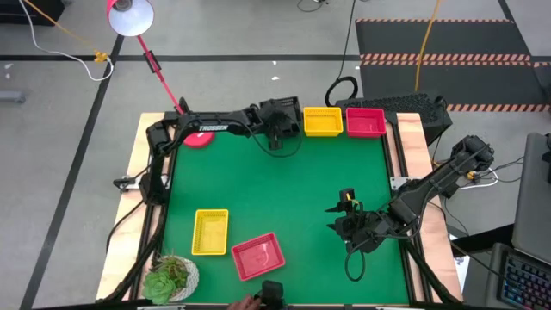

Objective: Stack baskets by color
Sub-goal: Stack the bottom black bin on the top black bins, then stack the bottom red bin on the top red bins

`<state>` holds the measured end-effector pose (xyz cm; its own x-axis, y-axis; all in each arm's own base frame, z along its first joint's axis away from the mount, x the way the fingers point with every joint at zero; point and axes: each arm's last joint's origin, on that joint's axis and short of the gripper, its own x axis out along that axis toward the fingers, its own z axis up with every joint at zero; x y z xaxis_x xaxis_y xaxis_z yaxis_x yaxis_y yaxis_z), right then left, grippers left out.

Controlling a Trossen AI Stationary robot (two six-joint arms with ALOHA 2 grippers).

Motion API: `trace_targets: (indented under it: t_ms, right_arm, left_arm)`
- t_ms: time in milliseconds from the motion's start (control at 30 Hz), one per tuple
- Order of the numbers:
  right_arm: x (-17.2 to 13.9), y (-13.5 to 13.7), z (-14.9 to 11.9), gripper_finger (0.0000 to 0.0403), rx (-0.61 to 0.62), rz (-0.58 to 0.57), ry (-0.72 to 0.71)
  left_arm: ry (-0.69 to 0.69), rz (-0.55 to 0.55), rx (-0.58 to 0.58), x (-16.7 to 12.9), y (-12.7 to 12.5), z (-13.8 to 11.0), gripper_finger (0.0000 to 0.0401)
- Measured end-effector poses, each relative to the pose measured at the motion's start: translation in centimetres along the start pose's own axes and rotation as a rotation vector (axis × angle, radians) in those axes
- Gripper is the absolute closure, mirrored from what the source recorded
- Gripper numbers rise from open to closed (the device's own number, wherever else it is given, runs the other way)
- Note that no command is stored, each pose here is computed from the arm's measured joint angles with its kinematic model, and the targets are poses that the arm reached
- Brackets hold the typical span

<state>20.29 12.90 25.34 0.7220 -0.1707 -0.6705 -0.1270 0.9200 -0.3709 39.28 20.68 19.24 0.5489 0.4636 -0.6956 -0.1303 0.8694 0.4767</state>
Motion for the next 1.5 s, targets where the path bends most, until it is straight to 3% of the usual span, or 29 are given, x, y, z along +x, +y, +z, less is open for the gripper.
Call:
trace_targets:
  t_ms: [233,600,833,1033,1267,1500]
  right_arm:
    - [0.0,0.0,0.0,0.02,0.0,0.0,0.0]
    - [0.0,0.0,0.0,0.02,-0.008,0.0,0.0]
    - [0.0,0.0,0.0,0.02,-0.003,0.0,0.0]
    - [0.0,0.0,0.0,0.02,-0.003,0.0,0.0]
    - [0.0,0.0,0.0,0.02,-0.003,0.0,-0.001]
    - [0.0,0.0,0.1,0.02,0.021,0.001,-0.007]
  left_arm:
    - [0.013,0.015,-0.001,0.0,-0.2,0.1,0.0347]
    - [0.022,-0.01,0.1,-0.8,-1.2,0.7,0.0392]
    - [0.018,-0.009,0.102,-1.0,-1.1,0.8,0.0353]
    - [0.019,-0.01,0.077,-1.0,-1.2,0.8,0.0346]
    - [0.02,-0.012,-0.006,-1.5,-1.2,1.0,0.0339]
    - [0.021,-0.03,-0.2,-6.1,-0.6,1.9,0.0327]
